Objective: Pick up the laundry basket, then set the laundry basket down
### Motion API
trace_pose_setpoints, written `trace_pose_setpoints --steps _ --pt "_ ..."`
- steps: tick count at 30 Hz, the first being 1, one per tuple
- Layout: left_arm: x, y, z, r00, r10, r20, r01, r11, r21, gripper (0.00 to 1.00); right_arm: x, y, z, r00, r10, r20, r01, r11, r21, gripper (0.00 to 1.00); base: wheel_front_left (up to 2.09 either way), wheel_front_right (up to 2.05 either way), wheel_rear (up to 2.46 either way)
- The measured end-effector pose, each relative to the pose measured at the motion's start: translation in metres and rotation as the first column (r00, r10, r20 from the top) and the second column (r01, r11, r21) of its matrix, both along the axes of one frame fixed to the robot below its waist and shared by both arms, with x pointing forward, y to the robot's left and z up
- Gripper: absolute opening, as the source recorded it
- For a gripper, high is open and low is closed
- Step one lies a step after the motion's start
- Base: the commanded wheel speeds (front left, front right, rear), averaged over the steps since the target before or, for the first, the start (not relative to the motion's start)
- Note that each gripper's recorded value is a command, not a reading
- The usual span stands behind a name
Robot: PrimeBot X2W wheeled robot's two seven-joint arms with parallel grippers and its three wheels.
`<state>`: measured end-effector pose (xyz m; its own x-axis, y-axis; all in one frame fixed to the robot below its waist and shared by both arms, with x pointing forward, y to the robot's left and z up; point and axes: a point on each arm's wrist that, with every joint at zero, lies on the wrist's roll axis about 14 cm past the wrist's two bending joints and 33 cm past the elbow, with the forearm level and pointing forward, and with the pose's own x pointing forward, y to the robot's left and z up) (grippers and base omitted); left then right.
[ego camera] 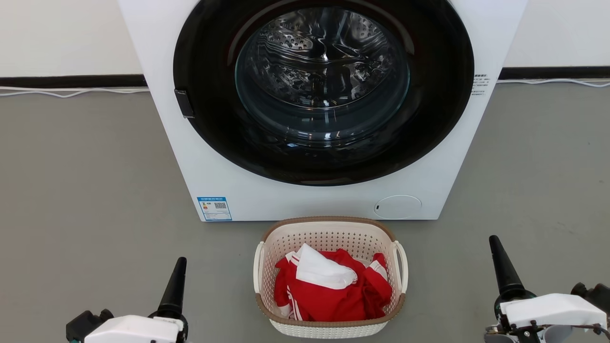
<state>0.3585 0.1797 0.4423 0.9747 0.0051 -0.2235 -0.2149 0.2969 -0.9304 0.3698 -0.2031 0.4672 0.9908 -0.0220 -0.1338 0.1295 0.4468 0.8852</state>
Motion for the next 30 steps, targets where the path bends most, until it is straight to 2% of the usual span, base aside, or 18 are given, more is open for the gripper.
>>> trace_pose_setpoints --steps 13,23,30 --pt "0.0015 -0.0046 0.0022 0.999 -0.034 -0.007 0.035 0.986 0.163 1.00 0.0006 0.0002 0.0006 1.000 0.030 -0.002 -0.030 0.980 -0.196 1.00 0.00 0.00 0.00" --pt "0.0025 -0.0057 0.0034 0.999 -0.044 -0.009 0.045 0.961 0.271 1.00 0.0009 -0.0017 0.0003 0.999 0.042 -0.003 -0.041 0.948 -0.315 1.00 0.00 0.00 0.00" --pt "0.0030 -0.0080 0.0037 0.998 -0.061 -0.013 0.061 0.933 0.355 1.00 0.0012 -0.0024 0.0008 0.998 0.057 -0.003 -0.053 0.913 -0.404 1.00 0.00 0.00 0.00"
